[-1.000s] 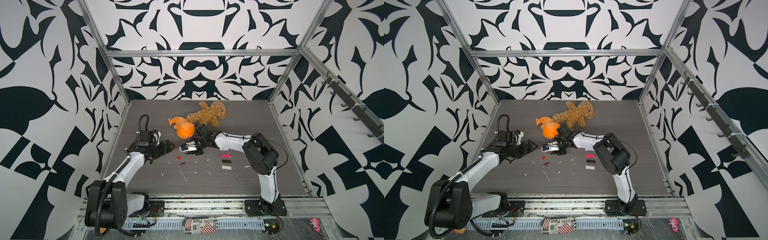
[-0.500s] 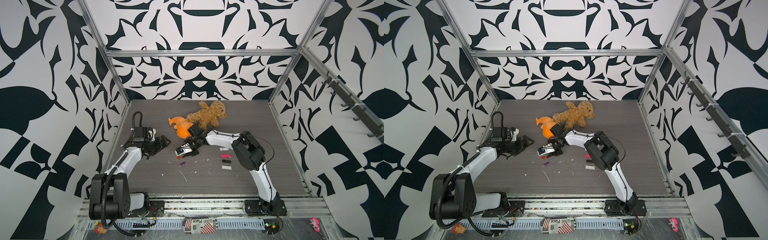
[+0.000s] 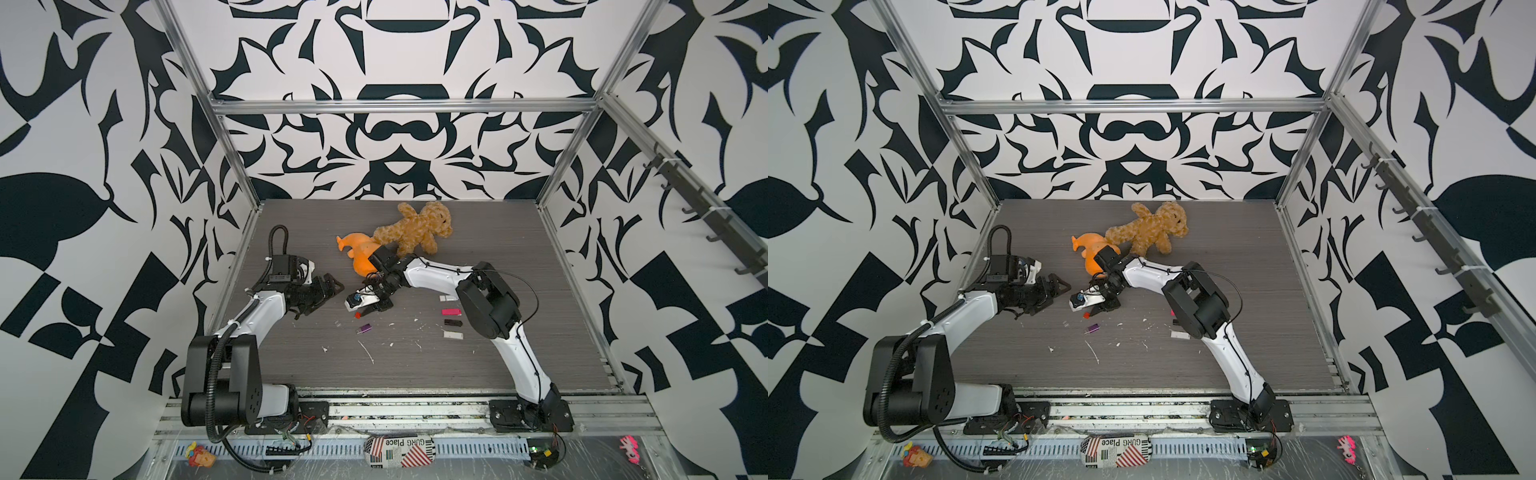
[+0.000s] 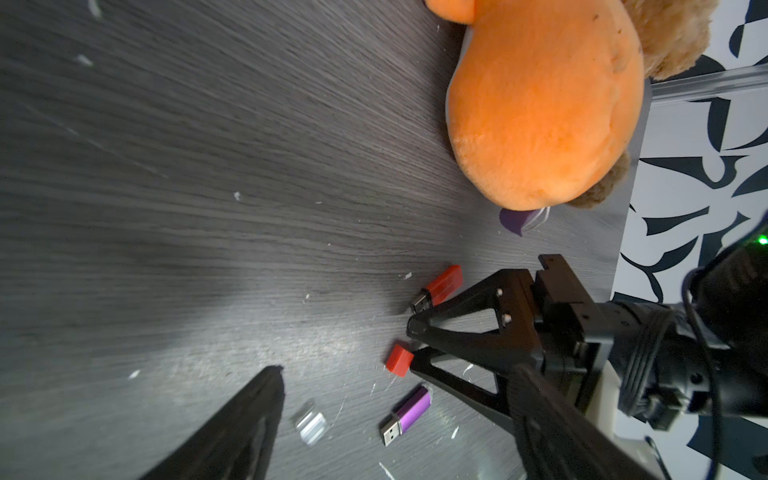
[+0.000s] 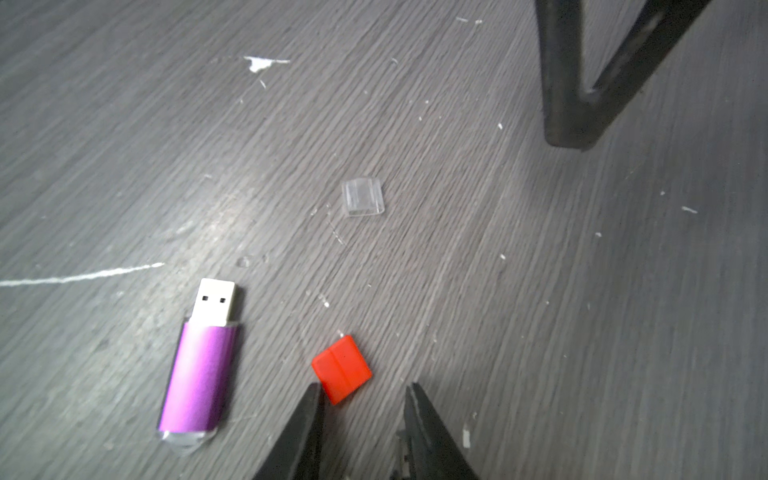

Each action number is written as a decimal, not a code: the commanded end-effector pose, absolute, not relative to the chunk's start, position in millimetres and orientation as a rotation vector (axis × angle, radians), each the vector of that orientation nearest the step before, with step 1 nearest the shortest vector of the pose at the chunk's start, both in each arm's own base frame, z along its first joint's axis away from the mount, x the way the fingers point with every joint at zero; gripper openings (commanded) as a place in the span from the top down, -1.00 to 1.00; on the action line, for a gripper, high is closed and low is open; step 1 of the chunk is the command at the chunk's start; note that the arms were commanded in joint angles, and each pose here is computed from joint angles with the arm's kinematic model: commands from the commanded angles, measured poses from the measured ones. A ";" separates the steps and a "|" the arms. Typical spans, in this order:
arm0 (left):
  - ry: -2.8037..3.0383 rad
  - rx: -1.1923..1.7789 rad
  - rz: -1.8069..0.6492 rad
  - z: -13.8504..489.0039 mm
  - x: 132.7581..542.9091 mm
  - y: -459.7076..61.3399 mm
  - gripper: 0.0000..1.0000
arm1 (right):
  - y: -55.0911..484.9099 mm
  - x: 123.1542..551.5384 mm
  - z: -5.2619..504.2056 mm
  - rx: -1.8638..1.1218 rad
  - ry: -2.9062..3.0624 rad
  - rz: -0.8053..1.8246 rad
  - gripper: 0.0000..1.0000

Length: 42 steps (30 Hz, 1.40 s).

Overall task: Close the usb drive cover
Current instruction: Pick up the cover from the center of the board.

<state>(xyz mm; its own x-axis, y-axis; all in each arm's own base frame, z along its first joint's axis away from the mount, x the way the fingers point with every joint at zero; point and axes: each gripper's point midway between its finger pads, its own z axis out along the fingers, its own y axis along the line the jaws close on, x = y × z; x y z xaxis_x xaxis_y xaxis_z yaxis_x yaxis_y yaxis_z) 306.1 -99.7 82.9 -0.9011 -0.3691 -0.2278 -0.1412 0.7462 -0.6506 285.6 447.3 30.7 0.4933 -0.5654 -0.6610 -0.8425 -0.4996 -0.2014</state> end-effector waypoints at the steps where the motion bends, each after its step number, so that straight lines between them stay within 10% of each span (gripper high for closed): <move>1: 2.604 -0.386 -0.940 88.8 310.2 -99.2 -0.77 | 452.5 277.8 42.9 -2.229 1.161 0.780 0.26; 42: 2.601 -0.390 -1.029 85.7 305.4 -106.4 -0.72 | 445.9 264.9 36.7 -2.204 1.381 0.848 0.61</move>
